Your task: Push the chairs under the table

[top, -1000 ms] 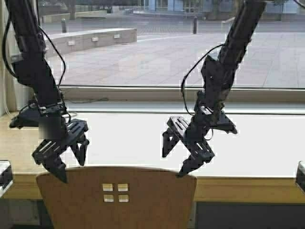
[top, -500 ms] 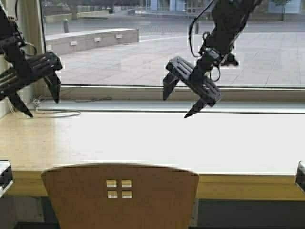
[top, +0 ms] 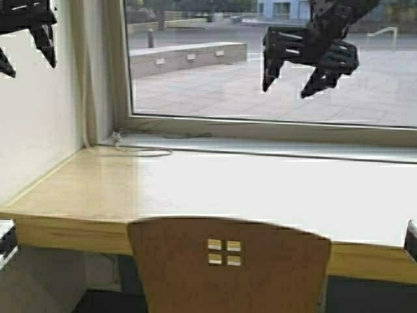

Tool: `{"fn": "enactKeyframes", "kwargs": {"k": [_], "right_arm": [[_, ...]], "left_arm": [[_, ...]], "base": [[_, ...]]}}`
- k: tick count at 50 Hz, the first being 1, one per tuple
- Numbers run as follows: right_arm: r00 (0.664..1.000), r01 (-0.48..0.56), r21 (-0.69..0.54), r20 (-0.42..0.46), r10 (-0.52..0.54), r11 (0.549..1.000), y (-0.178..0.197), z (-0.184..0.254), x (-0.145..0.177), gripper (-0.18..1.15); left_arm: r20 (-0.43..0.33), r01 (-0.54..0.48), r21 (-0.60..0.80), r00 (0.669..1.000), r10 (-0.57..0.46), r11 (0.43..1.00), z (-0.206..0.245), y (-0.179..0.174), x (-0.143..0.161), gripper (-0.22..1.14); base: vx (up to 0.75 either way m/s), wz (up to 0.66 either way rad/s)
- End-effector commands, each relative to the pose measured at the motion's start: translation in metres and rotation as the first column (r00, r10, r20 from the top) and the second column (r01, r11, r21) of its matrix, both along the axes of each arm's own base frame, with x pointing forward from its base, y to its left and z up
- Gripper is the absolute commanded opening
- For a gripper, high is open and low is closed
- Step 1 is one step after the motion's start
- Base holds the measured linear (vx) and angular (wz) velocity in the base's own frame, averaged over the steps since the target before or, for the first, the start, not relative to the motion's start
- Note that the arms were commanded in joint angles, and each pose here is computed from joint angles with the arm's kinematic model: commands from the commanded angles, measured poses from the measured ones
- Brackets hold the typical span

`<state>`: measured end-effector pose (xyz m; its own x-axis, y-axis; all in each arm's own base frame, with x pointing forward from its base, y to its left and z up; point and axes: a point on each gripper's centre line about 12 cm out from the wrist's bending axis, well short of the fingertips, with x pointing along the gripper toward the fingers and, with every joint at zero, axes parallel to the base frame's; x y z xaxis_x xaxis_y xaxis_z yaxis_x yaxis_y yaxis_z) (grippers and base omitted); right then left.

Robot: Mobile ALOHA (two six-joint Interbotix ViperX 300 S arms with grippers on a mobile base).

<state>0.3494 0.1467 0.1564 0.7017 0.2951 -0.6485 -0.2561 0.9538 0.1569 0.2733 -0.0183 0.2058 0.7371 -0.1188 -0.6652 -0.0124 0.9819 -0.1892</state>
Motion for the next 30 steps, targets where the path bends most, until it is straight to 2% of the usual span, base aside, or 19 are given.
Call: {"fn": "enactKeyframes", "kwargs": {"k": [1,17,30], "right_arm": [[0.997,-0.012,0.007,0.083,0.011,1.000,0.000,0.021,0.002,1.02],[0.997,-0.027,0.002,0.078,0.027,1.000,0.001,0.020,-0.007,1.02],[0.997,-0.036,0.006,0.070,0.036,0.999,0.005,0.023,-0.008,1.02]], "left_arm": [[0.031,0.000,0.025,1.000,-0.001,1.000,0.003,0.003,0.001,0.95],[0.068,-0.005,0.046,0.998,0.002,0.999,0.006,0.004,0.005,0.95],[0.092,-0.024,0.041,0.996,0.020,0.999,0.007,0.006,0.009,0.95]], "base": [[-0.05,0.53],[-0.10,0.51],[-0.20,0.37]]}}
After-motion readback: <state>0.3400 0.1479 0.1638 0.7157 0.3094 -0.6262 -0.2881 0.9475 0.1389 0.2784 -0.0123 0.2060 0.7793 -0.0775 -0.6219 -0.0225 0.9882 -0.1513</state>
